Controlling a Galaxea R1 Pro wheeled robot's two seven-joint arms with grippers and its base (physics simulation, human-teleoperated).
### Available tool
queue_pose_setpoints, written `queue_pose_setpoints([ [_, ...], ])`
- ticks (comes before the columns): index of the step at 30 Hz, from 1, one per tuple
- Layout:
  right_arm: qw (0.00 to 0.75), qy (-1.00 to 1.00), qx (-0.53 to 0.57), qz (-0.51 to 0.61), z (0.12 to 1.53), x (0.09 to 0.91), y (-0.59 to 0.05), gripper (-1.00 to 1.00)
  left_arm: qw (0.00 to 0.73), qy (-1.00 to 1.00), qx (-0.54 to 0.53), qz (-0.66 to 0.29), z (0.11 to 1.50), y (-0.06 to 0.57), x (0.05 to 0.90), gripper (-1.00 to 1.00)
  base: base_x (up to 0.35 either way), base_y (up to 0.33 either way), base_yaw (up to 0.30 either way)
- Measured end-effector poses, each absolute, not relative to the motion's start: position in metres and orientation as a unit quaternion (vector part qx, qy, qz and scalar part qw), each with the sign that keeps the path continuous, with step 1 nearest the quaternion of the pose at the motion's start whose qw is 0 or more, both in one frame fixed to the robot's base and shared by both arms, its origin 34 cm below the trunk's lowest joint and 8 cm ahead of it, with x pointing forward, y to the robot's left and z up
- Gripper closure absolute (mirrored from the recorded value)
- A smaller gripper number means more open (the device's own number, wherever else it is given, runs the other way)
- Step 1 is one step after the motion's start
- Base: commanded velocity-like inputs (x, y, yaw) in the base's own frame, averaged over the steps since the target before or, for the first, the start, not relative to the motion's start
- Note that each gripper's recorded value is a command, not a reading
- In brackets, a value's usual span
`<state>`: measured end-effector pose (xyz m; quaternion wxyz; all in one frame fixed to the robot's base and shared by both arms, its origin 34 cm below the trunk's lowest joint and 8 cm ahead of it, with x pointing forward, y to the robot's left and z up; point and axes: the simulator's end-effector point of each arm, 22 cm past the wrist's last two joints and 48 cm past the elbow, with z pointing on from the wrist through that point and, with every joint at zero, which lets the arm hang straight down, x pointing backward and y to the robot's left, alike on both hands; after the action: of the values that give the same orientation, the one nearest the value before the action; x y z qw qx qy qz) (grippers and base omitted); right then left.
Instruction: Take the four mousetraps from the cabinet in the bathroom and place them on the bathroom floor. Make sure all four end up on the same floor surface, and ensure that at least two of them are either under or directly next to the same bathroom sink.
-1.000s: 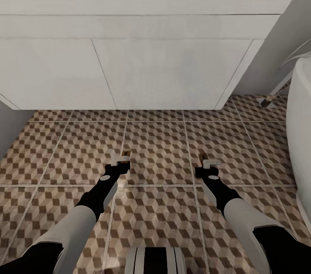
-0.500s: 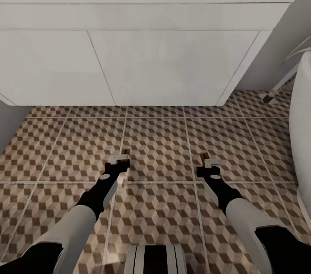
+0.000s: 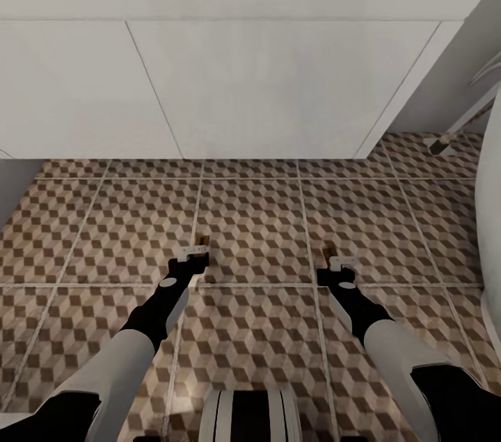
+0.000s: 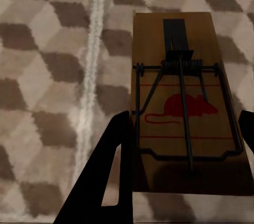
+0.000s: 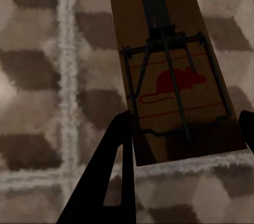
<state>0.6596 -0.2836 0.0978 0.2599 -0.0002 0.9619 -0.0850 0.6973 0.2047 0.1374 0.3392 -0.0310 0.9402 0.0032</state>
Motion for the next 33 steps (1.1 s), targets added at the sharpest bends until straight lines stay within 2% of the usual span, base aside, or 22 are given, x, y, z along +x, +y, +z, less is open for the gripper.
queue_pose_setpoints([
  [33, 0.227, 0.970, -0.003, -0.085, 0.055, 0.630, -0.284, 1.00, 0.302, 0.953, -0.030, 0.005, 0.090, 0.204, 0.668, 1.00, 0.000, 0.000, 0.000],
])
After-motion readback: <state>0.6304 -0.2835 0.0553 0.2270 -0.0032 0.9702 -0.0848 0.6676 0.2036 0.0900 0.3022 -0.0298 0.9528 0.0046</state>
